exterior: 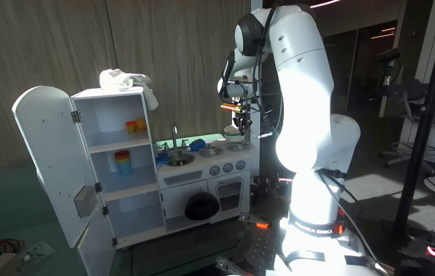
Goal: Pick the spoon from the white bowl and place it in the sink, pick the white bowl and pour some of the substance it contains into the sink
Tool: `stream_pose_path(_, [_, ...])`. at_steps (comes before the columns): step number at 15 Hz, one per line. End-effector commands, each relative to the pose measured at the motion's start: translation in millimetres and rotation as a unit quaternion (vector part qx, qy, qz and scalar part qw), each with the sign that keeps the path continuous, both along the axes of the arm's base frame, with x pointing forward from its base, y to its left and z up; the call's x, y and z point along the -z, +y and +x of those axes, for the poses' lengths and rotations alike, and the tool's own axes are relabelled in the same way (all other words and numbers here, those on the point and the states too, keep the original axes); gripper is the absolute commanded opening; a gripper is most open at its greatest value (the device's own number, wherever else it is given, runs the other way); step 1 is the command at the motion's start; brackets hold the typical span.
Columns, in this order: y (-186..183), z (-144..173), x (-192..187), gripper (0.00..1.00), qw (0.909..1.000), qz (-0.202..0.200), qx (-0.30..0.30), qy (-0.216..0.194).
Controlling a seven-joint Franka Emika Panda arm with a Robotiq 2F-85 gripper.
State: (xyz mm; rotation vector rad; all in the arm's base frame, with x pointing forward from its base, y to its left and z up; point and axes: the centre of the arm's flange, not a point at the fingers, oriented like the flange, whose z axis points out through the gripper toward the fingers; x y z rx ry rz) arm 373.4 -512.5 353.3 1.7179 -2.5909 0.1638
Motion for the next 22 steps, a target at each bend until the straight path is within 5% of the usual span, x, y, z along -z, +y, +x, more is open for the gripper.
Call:
stream_pose_path(1, [2.9,7.6,-25.1,0.01,0.9998,-0.016,-0.002,0.012])
stream_pose_path(12, [55.6,65.8,-59.1,0.01,0.9909,-0.076,-0.093,0.061])
stream_pose_path(17, [108.3,112.0,-78.6,0.01,0.9706,-0.128,-0.175,0.105])
stream_pose_path(22, [156.8,156.6,-66.5,0.01,0.9390,-0.172,-0.253,0.157])
